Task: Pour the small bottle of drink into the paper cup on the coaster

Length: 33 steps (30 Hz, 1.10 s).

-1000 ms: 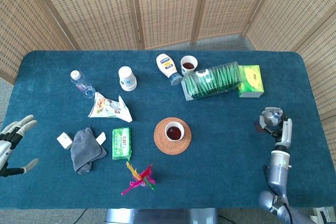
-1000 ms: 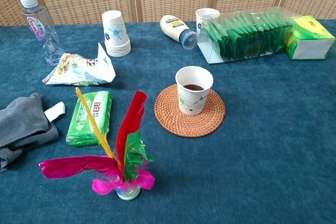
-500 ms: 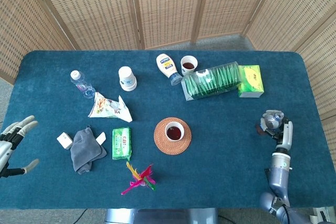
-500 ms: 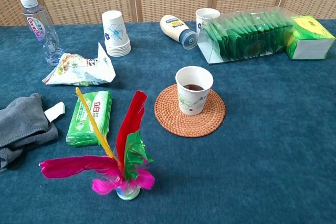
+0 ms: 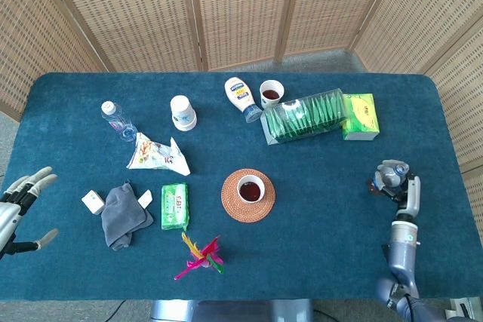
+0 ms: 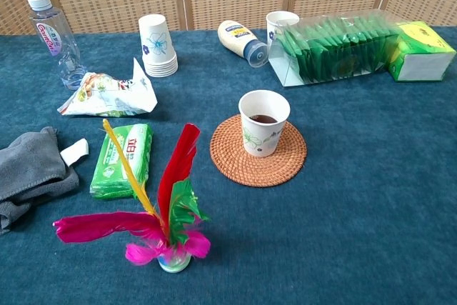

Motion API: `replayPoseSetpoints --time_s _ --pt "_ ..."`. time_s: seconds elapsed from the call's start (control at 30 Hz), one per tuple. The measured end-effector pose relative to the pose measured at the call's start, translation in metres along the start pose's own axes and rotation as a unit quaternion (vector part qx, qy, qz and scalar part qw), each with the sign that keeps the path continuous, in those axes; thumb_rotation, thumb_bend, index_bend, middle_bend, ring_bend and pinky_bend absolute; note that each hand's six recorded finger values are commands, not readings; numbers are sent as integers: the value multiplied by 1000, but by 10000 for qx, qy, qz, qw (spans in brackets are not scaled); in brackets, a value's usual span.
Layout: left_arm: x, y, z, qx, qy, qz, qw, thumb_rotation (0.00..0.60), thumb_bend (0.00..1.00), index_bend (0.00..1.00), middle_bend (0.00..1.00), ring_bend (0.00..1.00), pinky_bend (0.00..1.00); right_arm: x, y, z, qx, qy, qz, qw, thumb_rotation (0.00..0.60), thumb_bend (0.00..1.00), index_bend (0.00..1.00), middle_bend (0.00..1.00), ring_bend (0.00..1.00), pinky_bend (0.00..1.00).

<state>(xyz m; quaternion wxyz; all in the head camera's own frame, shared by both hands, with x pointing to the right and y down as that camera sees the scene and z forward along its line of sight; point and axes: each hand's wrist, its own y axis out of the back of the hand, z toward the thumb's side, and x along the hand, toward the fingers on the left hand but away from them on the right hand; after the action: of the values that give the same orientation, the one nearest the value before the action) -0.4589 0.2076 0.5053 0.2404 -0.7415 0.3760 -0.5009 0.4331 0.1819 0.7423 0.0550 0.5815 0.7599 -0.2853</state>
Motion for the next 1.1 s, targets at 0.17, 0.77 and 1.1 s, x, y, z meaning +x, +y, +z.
replayPoseSetpoints --time_s 0.17,0.77,1.1 --pt "-1 0 1 8 -10 -5 10000 600 331 0 0 0 0 3 -2 2 53 142 176 9997 600 565 210 245 4 388" --pt "-1 0 1 -2 -40 -9 10000 600 332 0 0 0 0 7 -3 -1 303 219 405 9985 600 352 53 0 0 104" --pt "-1 -1 1 6 -44 -25 10000 600 331 0 0 0 0 8 -3 -5 553 127 611 9965 600 0 0 0 0 0"
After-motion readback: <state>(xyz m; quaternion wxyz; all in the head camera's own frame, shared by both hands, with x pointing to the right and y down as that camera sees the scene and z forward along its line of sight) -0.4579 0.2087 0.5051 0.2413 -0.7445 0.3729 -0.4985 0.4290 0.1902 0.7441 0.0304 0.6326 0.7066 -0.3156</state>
